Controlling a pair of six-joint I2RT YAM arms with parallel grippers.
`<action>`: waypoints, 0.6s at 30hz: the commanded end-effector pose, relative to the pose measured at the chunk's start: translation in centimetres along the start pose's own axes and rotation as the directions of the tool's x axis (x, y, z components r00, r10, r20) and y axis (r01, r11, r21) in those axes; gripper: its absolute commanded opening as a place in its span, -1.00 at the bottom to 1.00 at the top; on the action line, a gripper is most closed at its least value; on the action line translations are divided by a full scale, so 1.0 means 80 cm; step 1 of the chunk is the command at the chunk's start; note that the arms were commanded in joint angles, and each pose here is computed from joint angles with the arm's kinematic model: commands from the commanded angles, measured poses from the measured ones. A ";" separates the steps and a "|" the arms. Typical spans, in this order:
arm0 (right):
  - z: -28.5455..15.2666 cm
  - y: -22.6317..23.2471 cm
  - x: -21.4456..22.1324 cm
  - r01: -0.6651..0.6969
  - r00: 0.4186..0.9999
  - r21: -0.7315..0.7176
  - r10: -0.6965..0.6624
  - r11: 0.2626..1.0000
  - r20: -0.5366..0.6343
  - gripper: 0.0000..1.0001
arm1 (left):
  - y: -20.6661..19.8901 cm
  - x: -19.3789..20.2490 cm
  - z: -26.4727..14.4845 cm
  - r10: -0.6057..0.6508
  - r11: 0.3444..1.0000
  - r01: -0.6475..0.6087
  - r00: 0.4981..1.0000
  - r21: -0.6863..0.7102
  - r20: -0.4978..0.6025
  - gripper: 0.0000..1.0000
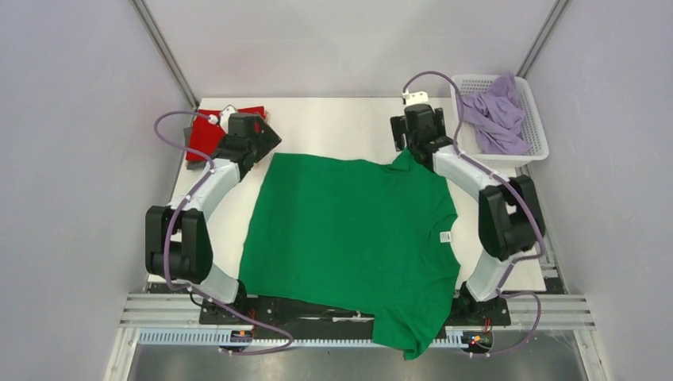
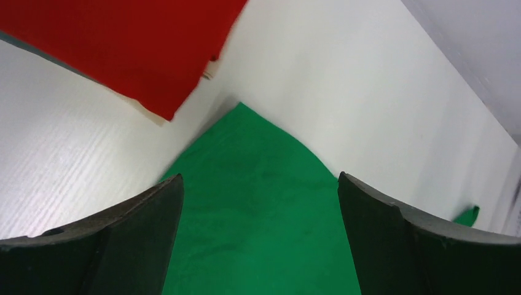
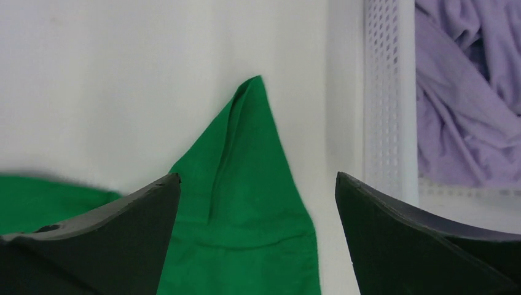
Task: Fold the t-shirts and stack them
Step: Flatten out the tshirt
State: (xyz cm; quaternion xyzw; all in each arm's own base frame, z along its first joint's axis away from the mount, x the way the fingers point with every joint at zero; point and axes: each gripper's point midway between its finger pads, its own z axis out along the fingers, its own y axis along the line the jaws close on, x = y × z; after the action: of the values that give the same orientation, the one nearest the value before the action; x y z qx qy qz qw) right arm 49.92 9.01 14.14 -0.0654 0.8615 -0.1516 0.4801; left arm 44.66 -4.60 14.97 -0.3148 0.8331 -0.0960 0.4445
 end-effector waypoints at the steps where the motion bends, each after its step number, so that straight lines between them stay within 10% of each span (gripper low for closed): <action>1: -0.056 0.026 0.018 -0.161 0.986 -0.206 0.165 0.965 0.001 0.96 | -0.013 0.045 -0.034 0.086 0.995 -0.080 0.991 0.065 -0.104 0.99; 18: -0.040 0.119 0.123 -0.306 0.951 -0.432 0.252 0.849 -0.178 0.96 | 0.046 0.201 -0.029 0.250 0.967 -0.254 0.909 0.033 -0.334 0.99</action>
State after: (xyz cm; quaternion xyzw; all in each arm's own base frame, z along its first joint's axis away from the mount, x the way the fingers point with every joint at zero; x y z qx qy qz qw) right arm 39.05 14.11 2.51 -0.0480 0.9233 0.0819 0.3721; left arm 35.03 -12.69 5.02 -0.2106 0.9226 -0.1135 0.3028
